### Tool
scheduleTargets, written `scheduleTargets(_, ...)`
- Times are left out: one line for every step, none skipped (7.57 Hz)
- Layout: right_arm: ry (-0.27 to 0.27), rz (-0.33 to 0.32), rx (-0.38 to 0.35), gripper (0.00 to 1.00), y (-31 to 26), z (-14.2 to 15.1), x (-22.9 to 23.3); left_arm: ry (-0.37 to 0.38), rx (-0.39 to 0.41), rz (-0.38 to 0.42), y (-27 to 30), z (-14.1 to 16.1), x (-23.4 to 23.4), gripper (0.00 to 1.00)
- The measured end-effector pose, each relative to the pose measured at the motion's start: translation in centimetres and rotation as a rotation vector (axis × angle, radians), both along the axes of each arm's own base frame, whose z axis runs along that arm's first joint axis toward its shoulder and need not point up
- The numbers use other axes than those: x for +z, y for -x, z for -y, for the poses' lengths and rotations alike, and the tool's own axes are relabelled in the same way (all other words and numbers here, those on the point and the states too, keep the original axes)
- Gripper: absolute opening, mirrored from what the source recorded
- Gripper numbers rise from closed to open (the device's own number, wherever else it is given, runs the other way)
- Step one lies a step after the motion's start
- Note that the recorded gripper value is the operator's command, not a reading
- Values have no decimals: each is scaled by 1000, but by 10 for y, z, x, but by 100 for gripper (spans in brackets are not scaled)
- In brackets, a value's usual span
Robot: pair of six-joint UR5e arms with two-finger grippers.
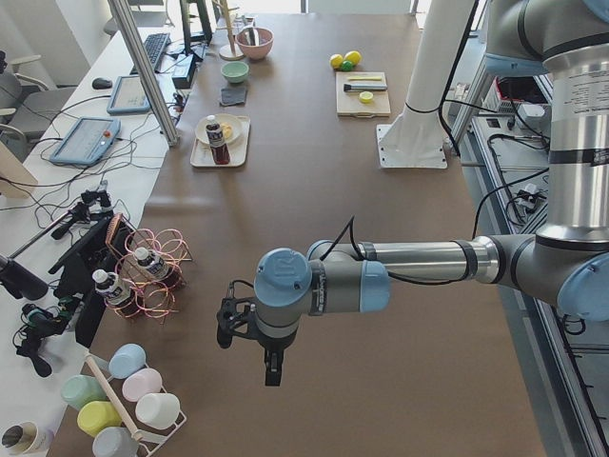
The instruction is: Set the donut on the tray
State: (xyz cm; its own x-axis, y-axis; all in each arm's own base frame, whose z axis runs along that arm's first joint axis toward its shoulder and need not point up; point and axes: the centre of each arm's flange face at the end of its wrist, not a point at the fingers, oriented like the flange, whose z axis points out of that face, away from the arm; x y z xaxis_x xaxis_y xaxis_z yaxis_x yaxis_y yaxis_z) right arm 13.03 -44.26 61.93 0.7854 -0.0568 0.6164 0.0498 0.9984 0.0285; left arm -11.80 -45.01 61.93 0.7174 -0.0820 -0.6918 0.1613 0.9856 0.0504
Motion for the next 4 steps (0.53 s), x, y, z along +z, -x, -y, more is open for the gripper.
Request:
scheduleTargets(4,2,14,100,0,2,-3,-13,0,-10,-10,3,-11,98)
scheduleTargets(3,3,24,100,0,6,-6,-39,-1,-15,-14,4,-17,98)
scheduleTargets(2,2,29,100,-1,10,-9,-57,-3,-16,-15,-1,-16,98)
scheduleTargets(2,2,32,100,-1,13,-11,-72,-5,-16,-15,-7,-11,98)
